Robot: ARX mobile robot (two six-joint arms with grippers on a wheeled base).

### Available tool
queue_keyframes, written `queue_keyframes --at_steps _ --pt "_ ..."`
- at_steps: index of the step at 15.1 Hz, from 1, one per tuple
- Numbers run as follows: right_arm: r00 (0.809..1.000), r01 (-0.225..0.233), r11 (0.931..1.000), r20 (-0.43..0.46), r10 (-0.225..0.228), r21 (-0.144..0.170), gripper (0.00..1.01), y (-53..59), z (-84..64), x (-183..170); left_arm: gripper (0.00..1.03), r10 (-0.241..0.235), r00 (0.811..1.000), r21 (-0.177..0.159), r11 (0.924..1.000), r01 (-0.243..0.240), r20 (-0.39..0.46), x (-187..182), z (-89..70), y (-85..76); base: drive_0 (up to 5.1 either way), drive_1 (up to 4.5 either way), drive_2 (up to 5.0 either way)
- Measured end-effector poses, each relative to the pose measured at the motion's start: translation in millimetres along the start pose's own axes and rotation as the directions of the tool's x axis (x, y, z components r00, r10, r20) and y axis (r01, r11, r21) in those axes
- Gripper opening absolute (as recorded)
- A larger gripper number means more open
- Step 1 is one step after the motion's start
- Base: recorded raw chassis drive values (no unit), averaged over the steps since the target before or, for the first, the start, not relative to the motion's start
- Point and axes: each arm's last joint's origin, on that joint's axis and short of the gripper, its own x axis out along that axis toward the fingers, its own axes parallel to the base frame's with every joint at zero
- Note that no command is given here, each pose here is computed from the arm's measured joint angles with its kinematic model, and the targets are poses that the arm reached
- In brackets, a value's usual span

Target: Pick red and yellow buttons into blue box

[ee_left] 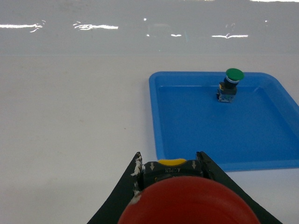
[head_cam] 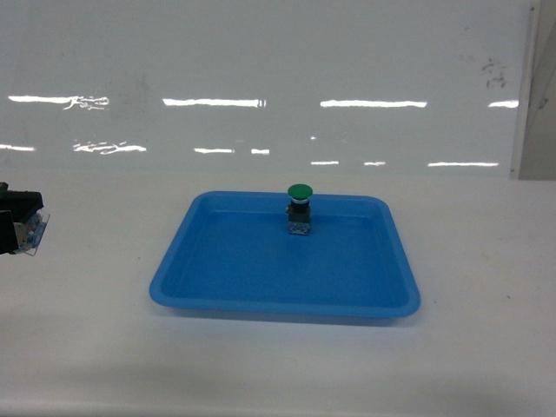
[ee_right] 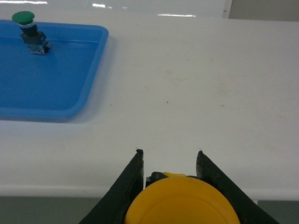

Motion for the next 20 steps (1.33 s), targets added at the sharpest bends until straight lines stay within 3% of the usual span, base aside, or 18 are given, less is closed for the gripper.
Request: queue_keyframes --at_steps 20 --pt "1.000 0.001 1.0000 0.001 -0.001 0.000 0.31 0.0 0.0 0.0 0.28 -0.002 1.000 0.001 1.0000 0.002 0.002 -0.1 0.2 -0.5 4.6 -4.02 -0.7"
